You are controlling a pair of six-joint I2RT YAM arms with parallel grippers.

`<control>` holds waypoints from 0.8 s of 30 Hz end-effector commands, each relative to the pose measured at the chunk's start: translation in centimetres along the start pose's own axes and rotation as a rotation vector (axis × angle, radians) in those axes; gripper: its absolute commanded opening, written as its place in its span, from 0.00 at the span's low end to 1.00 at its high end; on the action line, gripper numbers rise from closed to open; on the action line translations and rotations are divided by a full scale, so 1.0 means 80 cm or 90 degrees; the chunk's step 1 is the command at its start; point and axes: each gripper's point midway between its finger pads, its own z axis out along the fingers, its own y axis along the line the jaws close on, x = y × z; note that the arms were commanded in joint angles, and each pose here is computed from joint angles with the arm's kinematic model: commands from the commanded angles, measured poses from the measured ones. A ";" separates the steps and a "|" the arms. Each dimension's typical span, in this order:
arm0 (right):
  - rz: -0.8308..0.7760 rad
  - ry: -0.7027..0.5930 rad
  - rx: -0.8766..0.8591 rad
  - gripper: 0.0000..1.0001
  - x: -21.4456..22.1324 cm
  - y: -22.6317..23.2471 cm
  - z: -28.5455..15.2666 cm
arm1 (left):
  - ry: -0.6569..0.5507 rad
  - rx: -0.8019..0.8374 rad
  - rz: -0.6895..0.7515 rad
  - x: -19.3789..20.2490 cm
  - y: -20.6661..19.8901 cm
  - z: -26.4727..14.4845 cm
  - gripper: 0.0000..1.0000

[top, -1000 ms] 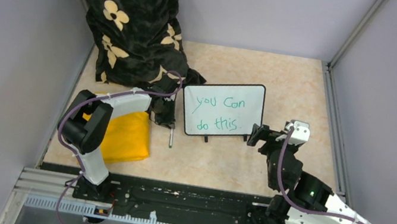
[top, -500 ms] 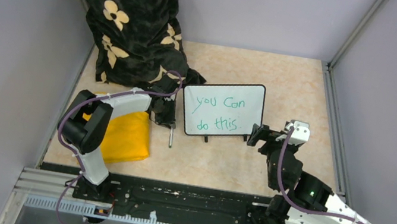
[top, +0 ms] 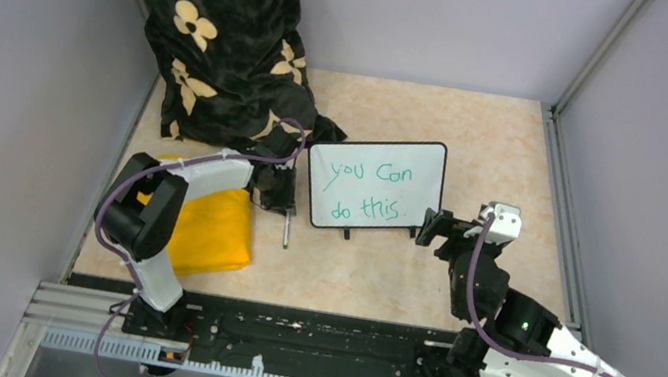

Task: Write a sentence on the whiteboard
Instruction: Place the whiteboard marker at the center of the board, then reset both arms

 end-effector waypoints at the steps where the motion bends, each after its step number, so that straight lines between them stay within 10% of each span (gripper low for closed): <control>1: 0.016 -0.009 0.002 0.90 -0.006 -0.001 0.000 | 0.018 -0.068 0.001 0.020 0.035 0.009 0.35; 24: 0.015 -0.008 0.002 0.90 -0.005 0.000 0.000 | -0.005 -0.057 -0.004 0.012 0.031 -0.001 0.39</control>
